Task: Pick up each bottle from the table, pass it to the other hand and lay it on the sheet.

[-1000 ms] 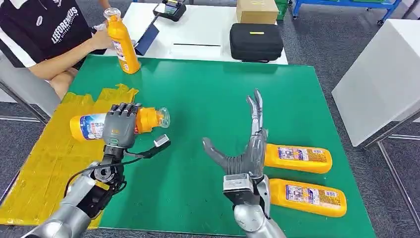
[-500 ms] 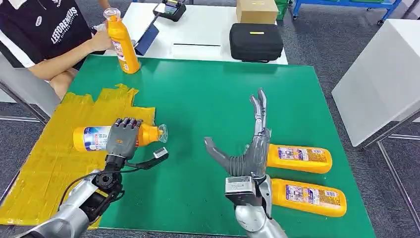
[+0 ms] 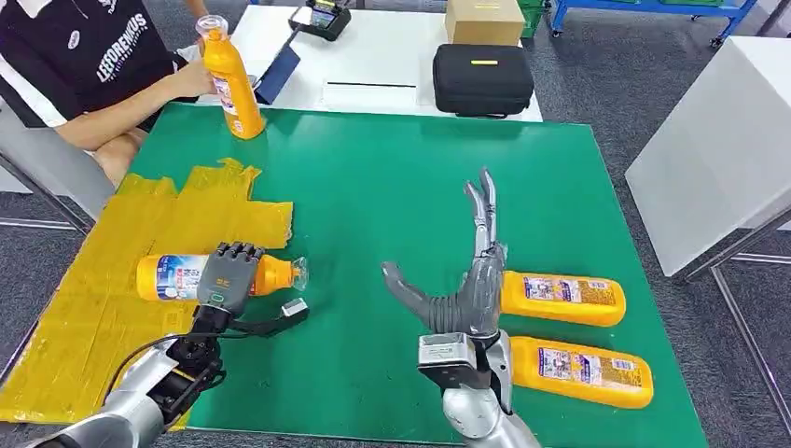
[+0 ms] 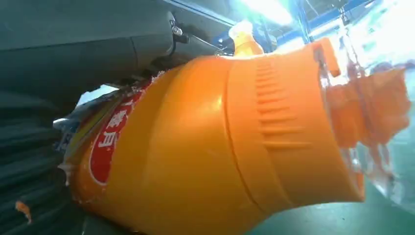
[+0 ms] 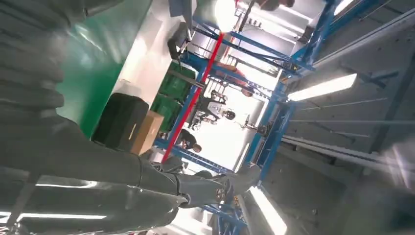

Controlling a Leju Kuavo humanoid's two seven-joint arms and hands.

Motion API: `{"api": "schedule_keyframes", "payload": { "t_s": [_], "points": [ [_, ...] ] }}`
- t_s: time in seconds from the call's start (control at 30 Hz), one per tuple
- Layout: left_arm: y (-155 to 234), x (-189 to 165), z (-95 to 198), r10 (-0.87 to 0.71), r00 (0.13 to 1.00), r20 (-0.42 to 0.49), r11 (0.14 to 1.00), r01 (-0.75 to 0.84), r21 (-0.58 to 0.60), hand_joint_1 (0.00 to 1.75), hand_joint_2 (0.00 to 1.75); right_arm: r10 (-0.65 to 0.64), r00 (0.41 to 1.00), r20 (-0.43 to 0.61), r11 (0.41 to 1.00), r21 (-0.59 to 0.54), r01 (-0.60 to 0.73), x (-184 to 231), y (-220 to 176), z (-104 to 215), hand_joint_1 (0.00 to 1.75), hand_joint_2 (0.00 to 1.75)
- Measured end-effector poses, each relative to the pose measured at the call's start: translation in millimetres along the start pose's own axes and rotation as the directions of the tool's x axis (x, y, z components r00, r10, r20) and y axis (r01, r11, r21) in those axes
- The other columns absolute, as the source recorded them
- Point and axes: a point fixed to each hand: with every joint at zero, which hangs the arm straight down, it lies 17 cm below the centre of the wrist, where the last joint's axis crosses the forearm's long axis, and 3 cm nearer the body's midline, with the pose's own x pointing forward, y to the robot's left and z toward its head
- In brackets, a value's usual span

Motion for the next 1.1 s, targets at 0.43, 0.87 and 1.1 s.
{"api": "schedule_keyframes", "payload": {
  "t_s": [0.43,0.87,1.1],
  "points": [
    [4,-9,-1,0.168,0.984,-0.068,0.986,-0.166,0.026,0.0,1.75,0.074,0.997,-0.01,0.996,0.059,-0.073,-4,10,1,0.0,1.75],
    [39,14,-14,0.463,0.886,0.009,0.877,-0.459,0.139,0.0,0.0,0.133,0.991,-0.031,0.988,0.083,-0.13,-14,9,9,0.0,1.75],
    [87,56,-26,0.728,0.653,0.208,0.637,-0.757,0.147,0.0,0.0,0.219,0.974,-0.054,0.972,0.096,-0.213,-31,-2,21,0.0,1.75]
  ]
}}
